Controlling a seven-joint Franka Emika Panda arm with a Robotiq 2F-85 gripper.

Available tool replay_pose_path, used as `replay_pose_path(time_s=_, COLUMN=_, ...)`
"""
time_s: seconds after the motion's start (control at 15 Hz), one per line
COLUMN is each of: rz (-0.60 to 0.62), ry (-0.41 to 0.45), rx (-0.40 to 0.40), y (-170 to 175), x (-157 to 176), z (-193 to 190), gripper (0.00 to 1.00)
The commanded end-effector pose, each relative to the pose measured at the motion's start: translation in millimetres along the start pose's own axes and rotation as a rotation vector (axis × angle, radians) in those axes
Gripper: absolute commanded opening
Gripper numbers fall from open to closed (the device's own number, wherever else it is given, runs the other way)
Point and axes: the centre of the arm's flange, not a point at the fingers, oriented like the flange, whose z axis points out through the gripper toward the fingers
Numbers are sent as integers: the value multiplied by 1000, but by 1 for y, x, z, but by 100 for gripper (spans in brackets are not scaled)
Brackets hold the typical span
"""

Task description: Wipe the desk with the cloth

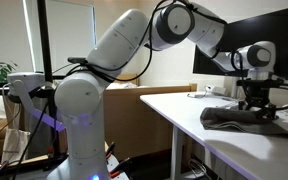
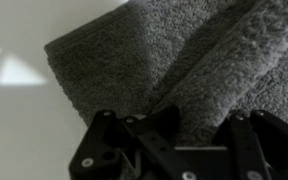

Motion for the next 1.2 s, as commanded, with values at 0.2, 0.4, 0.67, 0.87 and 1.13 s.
replay_pose_path(time_s=0.2, rz=164, ry=3, rx=21, y=116, x=-49, z=16, gripper=8)
replay_pose_path(time_s=0.4, rz=246, ry=11, rx=26, y=174, x=-70, z=18, gripper=7)
replay_pose_path(time_s=0.67, rz=353, ry=60, rx=24, y=254, x=-95, z=13, gripper=8)
replay_pose_path(time_s=0.87, rz=438, ry=124, rx=-28, y=315, x=-120, z=7, gripper=7)
replay_pose_path(time_s=1.13, rz=525, ry=165, rx=-76, y=377, x=-161, z=9, gripper=7)
